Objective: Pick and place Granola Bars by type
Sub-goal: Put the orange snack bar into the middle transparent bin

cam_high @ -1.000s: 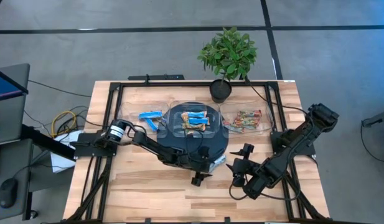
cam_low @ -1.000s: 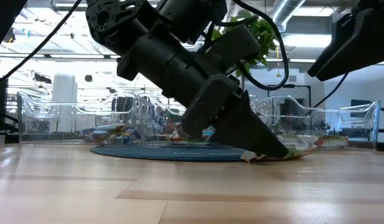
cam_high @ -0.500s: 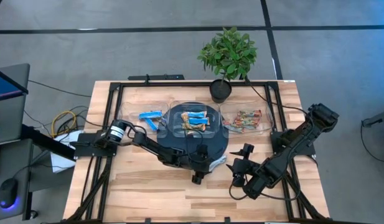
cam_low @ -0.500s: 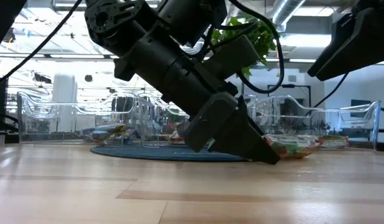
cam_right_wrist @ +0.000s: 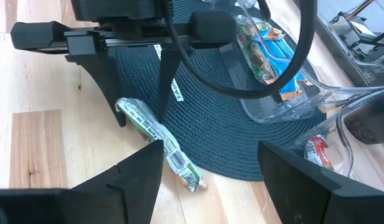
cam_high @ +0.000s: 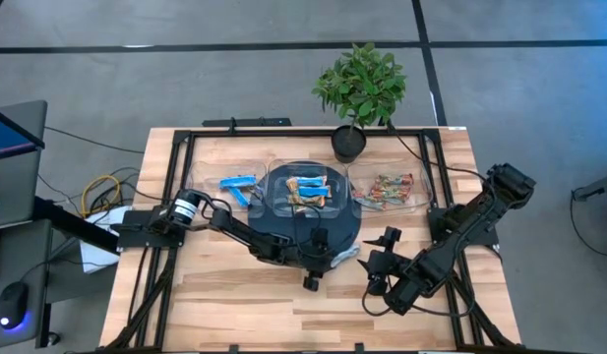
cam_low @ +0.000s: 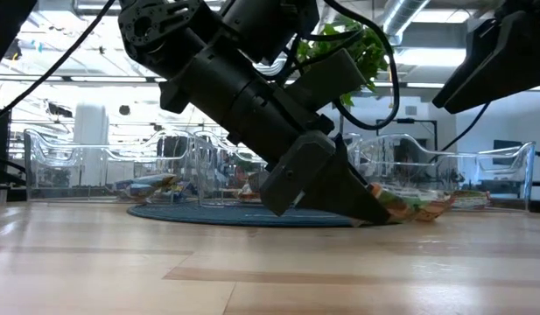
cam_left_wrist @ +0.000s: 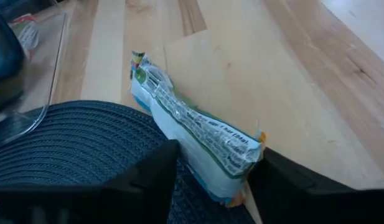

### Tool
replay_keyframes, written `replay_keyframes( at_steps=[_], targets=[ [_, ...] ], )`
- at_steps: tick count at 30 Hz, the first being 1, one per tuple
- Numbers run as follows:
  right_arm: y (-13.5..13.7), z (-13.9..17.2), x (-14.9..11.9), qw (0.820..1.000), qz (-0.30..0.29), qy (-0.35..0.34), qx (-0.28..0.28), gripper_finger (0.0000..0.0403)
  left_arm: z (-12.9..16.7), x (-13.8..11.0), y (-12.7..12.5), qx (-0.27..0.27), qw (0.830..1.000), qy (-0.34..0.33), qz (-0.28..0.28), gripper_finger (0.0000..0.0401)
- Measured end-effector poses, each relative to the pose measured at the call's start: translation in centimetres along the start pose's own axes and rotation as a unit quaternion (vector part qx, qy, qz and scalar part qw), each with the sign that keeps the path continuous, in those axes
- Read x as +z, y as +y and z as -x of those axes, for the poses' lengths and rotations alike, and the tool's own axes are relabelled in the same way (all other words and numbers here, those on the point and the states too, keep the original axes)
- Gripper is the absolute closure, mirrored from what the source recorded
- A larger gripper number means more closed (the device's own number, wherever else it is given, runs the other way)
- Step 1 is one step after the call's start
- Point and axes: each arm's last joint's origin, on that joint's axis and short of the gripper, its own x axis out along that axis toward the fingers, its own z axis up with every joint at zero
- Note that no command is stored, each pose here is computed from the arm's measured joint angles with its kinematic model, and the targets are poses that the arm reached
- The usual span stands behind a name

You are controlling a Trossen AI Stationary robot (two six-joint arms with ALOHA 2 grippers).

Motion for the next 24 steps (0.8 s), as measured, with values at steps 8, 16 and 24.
replay_keyframes(
  at_steps=[8, 16, 24],
  targets=[
    [0.00, 0.00, 0.00, 1.000, 0.000, 0.000, 0.000, 0.0148, 0.00, -0.01, 0.00, 0.000, 1.000, 0.001, 0.000, 0.0283],
    [0.01, -0.01, 0.00, 1.000, 0.000, 0.000, 0.000, 0.0148, 0.00, 0.00, -0.01, 0.000, 1.000, 0.000, -0.001, 0.0308],
    [0.00, -0.01, -0.01, 1.000, 0.000, 0.000, 0.000, 0.0148, 0.02, 0.17, 0.19, 0.029, 0.999, -0.004, -0.016, 0.0323]
  ],
)
